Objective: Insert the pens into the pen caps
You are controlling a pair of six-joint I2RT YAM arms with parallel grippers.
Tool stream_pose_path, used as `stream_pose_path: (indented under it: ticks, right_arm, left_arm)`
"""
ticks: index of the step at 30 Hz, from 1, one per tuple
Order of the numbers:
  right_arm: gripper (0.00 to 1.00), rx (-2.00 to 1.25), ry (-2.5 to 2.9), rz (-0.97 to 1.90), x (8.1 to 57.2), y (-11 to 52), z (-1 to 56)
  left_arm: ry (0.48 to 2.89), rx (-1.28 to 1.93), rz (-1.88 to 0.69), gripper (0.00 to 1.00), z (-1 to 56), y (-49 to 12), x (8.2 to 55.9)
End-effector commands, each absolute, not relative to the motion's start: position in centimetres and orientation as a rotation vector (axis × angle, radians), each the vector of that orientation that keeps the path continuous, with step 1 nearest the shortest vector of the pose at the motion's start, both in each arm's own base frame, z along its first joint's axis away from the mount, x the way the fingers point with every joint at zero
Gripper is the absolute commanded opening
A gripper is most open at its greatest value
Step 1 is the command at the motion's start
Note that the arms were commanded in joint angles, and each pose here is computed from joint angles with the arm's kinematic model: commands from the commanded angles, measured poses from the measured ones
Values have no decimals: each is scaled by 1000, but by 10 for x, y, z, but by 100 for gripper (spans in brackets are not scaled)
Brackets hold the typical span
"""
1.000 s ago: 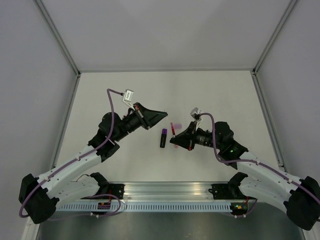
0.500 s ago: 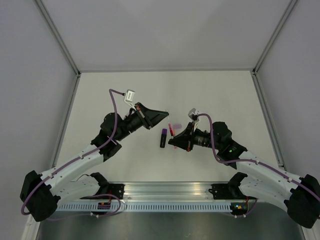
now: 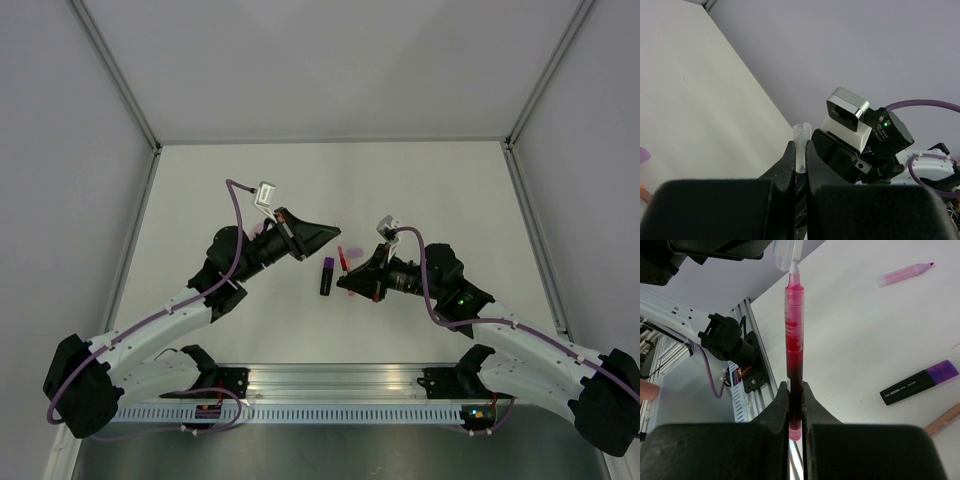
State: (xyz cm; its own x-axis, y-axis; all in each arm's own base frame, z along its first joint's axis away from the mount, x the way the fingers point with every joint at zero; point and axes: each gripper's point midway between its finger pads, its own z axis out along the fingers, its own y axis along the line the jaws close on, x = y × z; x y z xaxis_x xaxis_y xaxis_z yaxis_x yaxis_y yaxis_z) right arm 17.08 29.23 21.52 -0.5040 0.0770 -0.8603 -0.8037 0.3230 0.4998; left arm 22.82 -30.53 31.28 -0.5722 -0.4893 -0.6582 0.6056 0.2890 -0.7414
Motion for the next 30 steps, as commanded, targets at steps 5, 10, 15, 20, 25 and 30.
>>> stream_pose_path:
  ticks: [5, 10, 15, 20, 25, 30]
  right_arm:
    - [0, -653, 1651, 1285, 175, 294, 241]
    - [0, -665, 1653, 1297, 173, 295, 241]
    - [0, -681, 1652, 1309, 170, 296, 241]
    - [0, -675, 1653, 1305, 171, 295, 241]
    - [0, -669, 1657, 1298, 172, 295, 241]
    - [0, -671, 1657, 1299, 171, 294, 241]
  left_arm:
    - [1557, 141, -1487, 2, 323, -305, 224]
    - [1549, 134, -1477, 2, 327, -304, 226]
    - [1557, 127, -1431, 2, 328, -303, 233]
    - [1559, 127, -1425, 2, 327, -303, 233]
    - [1565, 126, -1426, 2, 325, -304, 233]
    - [1564, 127, -1418, 2, 326, -303, 234]
